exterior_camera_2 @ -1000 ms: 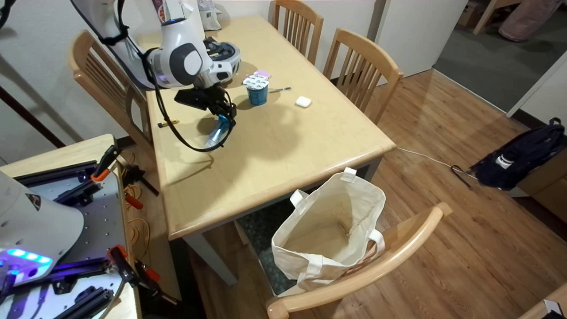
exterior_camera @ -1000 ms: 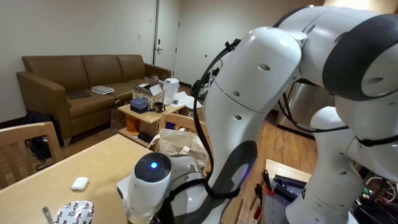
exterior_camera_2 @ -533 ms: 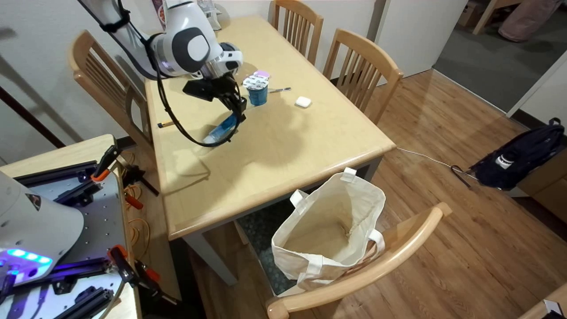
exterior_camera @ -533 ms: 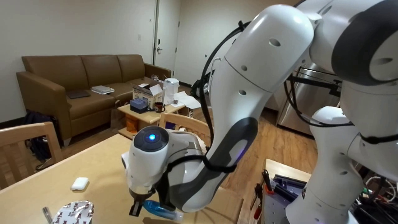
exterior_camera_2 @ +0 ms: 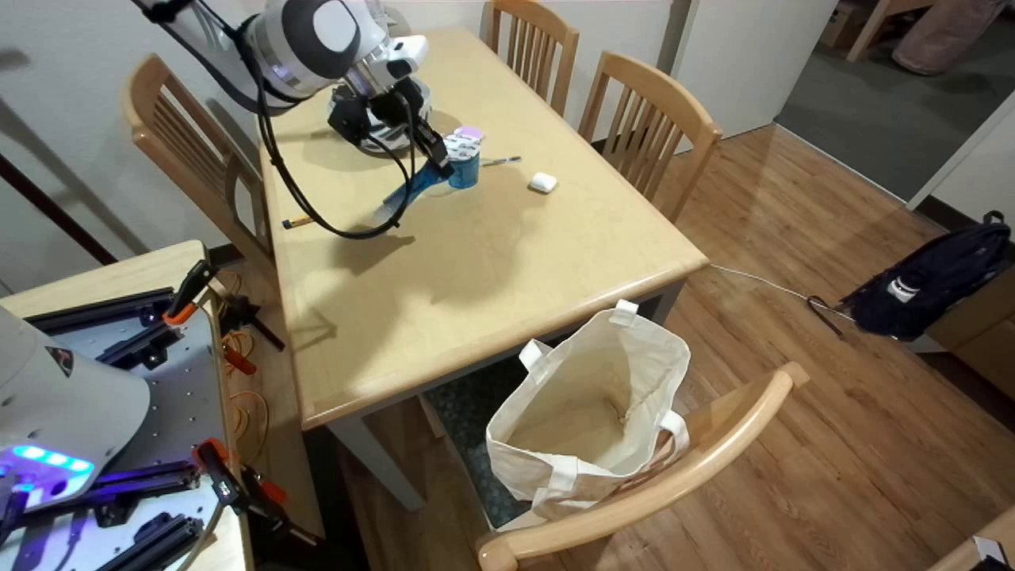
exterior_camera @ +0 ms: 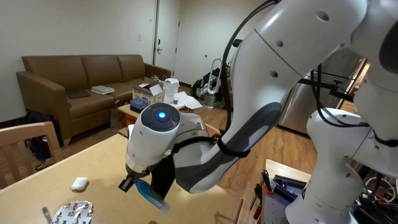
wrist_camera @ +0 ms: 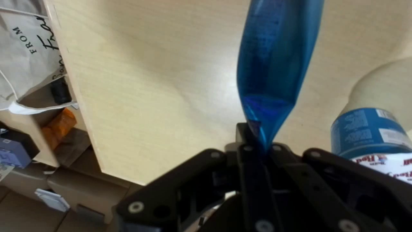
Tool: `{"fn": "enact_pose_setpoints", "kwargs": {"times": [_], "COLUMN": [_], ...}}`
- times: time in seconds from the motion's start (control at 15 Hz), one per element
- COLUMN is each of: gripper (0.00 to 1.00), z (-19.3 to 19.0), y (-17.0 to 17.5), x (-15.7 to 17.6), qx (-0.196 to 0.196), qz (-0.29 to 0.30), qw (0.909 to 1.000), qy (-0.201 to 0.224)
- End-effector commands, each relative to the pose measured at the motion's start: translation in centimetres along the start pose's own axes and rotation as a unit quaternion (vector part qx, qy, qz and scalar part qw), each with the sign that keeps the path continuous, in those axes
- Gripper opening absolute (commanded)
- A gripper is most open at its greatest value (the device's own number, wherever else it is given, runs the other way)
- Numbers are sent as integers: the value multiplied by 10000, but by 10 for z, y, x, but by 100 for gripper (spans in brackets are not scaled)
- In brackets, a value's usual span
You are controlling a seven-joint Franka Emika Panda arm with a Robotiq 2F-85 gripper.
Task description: Put the blue tube upright
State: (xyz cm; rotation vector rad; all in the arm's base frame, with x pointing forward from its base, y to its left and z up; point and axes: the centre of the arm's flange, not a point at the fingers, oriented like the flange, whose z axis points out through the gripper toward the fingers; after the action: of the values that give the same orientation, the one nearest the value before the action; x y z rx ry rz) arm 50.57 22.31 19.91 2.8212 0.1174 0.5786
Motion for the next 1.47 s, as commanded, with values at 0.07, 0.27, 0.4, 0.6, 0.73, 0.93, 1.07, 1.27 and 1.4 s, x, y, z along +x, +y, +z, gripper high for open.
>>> {"fn": "enact_pose_setpoints", "kwargs": {"times": [0.07, 0.27, 0.4, 0.6, 0.73, 0.93, 1.07, 1.27, 1.4], "gripper": [0, 0, 0, 0, 0, 0, 0, 0, 0], "z": [-20, -27, -24, -6, 5, 7, 6, 7, 9], "y": [-30, -52, -70, -88, -96, -98, -96, -92, -100], "x": [-14, -8, -13, -22, -29, -26, -18, -7, -19], "qx": [-690, -1165, -1518, -2098, -1592, -1154, -1144, -1474, -1833], "qz": [733, 996, 1137, 1389, 1429, 1175, 1079, 1217, 1244], "qw": [9924, 9819, 9737, 9604, 9757, 9863, 9874, 9815, 9751], "qy": [703, 1113, 1264, 1198, 474, 121, -179, -107, 102]}}
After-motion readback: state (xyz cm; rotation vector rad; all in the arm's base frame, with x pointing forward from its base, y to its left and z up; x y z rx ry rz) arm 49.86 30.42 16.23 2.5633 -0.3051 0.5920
